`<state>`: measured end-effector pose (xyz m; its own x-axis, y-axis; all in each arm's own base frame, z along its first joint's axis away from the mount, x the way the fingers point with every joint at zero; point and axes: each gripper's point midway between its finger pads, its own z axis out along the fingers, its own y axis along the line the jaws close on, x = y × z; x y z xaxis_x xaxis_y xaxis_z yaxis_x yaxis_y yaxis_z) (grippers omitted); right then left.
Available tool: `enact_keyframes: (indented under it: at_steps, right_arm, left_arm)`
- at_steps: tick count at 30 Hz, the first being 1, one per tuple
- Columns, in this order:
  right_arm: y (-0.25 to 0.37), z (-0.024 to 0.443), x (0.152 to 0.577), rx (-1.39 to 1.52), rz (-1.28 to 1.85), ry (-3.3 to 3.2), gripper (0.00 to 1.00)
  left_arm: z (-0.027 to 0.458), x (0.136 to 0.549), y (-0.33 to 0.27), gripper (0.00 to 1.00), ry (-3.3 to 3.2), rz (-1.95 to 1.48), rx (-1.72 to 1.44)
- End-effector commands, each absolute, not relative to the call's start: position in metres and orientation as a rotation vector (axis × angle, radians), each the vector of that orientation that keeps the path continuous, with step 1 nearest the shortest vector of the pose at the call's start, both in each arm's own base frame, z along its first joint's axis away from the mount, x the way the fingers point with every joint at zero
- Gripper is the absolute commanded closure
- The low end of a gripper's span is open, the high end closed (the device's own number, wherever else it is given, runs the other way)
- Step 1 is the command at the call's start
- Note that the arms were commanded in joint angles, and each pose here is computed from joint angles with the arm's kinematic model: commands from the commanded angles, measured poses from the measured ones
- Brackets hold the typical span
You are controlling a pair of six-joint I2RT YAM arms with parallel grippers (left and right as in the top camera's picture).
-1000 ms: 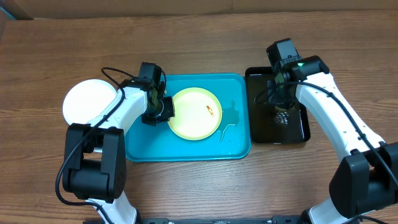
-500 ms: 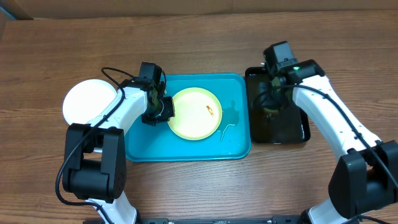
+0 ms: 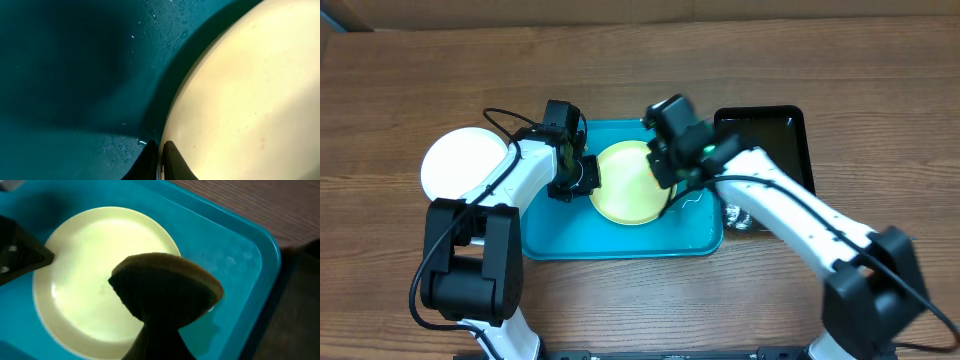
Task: Clean dirty plates on tray and stack at the side
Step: 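Scrub the yellow plate held by the left gripper with the sponge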
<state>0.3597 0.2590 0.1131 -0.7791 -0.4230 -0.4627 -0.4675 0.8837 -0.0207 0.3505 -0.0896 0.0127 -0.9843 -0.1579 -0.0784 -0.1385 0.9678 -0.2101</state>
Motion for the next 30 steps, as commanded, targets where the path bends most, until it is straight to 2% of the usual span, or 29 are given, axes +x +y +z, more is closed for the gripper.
enact_keyframes:
  at_steps: [1, 4, 9, 21, 30]
  right_arm:
    - [0.253, 0.099, 0.379, -0.672, -0.095, 2.532, 0.96]
    - [0.252, 0.084, 0.389, -0.712, -0.218, 2.492, 0.96]
    - [0.254, 0.062, 0.393, -0.739, -0.248, 2.503, 0.96]
    - [0.275, -0.008, 0.371, -0.788, -0.077, 2.670, 0.96]
    - [0.316, -0.018, 0.328, -0.828, 0.380, 2.813, 0.96]
  left_arm:
    - [0.013, 0.356, -0.091, 0.91, 3.017, -0.303, -0.198]
    - [0.013, 0.355, -0.091, 0.91, 3.019, -0.302, -0.197]
    - [0.013, 0.354, -0.090, 0.91, 3.025, -0.300, -0.199]
    - [0.013, 0.354, -0.090, 0.92, 3.024, -0.300, -0.199]
    - [0.013, 0.354, -0.090, 0.92, 3.023, -0.293, -0.199]
